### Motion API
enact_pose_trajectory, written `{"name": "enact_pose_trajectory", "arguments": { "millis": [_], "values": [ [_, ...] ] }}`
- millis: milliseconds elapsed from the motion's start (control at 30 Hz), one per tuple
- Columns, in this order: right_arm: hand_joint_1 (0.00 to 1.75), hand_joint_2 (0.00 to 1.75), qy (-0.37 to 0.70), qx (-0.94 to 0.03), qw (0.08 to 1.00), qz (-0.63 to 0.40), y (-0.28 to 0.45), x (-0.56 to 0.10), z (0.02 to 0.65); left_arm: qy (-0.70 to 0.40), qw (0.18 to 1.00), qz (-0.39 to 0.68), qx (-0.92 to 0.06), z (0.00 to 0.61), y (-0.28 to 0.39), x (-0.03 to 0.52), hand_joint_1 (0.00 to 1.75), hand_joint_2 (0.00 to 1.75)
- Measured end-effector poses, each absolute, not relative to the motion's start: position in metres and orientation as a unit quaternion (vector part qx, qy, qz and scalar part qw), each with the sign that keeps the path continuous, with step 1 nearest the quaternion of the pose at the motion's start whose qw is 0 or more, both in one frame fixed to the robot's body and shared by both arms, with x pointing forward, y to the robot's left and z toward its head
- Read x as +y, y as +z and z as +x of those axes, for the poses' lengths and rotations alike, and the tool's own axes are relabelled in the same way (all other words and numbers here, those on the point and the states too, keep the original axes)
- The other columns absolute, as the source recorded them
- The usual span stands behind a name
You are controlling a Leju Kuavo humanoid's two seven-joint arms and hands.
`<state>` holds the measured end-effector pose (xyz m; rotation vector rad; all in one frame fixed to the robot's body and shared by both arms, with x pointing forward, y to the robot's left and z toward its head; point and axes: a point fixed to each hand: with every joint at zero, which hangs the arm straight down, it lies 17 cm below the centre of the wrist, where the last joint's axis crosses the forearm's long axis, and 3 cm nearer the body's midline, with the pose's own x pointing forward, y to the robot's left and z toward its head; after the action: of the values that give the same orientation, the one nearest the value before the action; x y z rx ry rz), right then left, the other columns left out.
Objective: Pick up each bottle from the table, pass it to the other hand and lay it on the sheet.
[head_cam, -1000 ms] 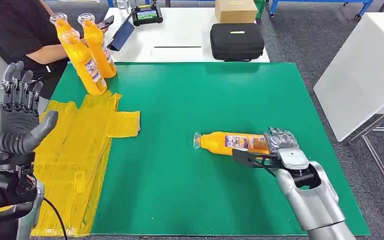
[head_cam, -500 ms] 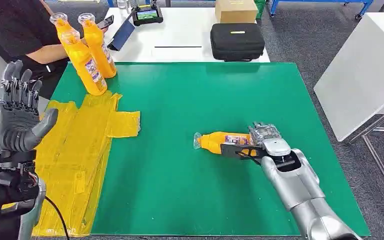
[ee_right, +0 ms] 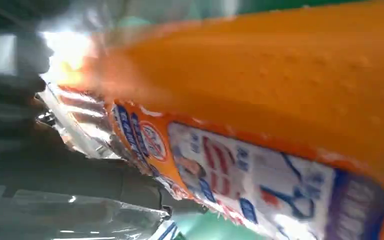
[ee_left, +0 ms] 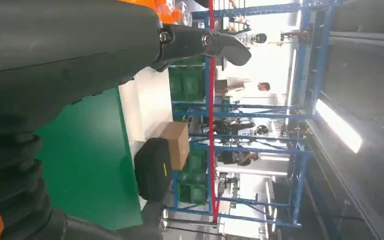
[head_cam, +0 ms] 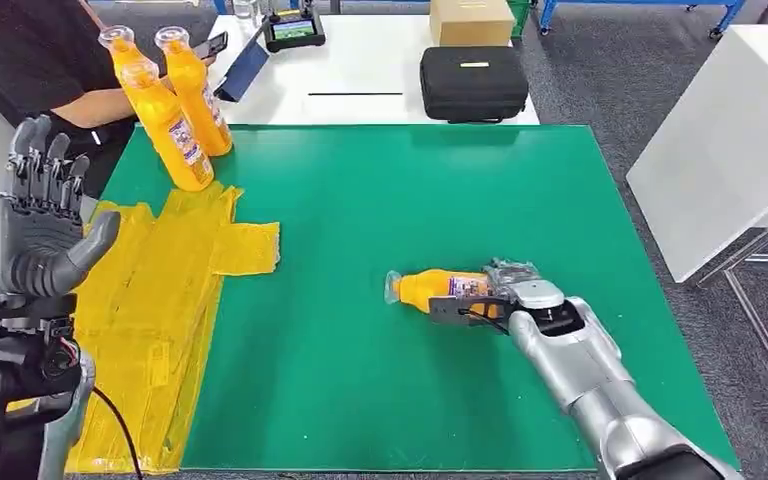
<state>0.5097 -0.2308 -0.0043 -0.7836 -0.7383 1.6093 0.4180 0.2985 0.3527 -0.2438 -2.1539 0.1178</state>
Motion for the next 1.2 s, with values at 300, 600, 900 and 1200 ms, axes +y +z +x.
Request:
{"name": "enact_pose_trajectory", "arguments": {
  "millis": [300, 600, 900, 1200],
  "values": [
    [1.75, 1.75, 0.695, -0.299, 0.569, -0.321, -0.010, -0.235, 0.502, 0.039, 0.475, -0.108, -0.872, 0.423, 0.350, 0.291, 0.00, 1.75],
    [1.75, 1.75, 0.681, -0.314, 0.579, -0.318, -0.006, -0.240, 0.498, 0.038, 0.477, -0.110, -0.871, 0.425, 0.349, 0.289, 0.00, 1.75],
    [1.75, 1.75, 0.668, -0.340, 0.587, -0.305, -0.002, -0.233, 0.495, 0.035, 0.483, -0.114, -0.868, 0.426, 0.346, 0.284, 0.00, 1.75],
    [1.75, 1.75, 0.463, -0.576, 0.664, -0.113, 0.094, -0.160, 0.512, 0.041, 0.504, -0.147, -0.850, 0.421, 0.327, 0.279, 0.00, 0.00]
  ]
}}
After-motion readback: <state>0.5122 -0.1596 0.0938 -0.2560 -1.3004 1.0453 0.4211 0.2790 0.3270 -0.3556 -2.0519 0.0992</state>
